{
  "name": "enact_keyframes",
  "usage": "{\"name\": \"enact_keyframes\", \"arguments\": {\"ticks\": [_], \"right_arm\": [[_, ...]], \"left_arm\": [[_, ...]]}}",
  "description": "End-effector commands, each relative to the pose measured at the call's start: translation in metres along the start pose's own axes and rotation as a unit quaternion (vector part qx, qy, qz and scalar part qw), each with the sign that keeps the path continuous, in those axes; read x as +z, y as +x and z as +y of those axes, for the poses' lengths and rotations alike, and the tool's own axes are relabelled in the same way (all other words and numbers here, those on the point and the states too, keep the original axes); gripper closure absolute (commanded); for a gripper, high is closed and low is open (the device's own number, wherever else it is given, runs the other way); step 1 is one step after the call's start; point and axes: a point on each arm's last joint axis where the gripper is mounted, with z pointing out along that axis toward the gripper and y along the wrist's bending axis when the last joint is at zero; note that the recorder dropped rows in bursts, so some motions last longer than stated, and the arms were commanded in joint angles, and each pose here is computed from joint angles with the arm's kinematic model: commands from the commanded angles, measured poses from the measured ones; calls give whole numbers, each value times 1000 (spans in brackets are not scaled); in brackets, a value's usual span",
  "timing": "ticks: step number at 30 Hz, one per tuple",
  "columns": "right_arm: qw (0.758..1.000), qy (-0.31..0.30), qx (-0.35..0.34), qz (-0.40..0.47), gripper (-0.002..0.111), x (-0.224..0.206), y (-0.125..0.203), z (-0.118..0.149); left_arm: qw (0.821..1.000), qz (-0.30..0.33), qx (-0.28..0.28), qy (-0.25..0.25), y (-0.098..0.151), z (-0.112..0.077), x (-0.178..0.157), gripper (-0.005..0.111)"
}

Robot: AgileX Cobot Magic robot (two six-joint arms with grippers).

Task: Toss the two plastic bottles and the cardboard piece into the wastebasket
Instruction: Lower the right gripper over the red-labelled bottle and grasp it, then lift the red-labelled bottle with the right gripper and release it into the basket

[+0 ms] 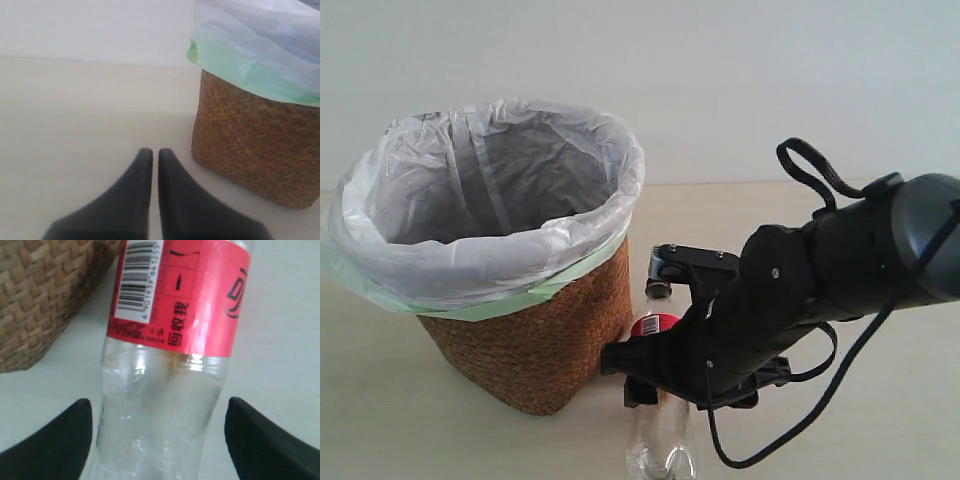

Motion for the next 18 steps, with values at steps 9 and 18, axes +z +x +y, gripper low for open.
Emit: {"name": "enact_keyframes", "arguments": {"ticks": [9,18], "right_arm": [[1000,13,-21,-2,77,19,2,-6],[998,43,-23,29,102,5,-6,-31]], "left_arm": [[1000,0,-3,-1,1,0,0,103],[1000,0,-3,-1,1,0,0,103]]}}
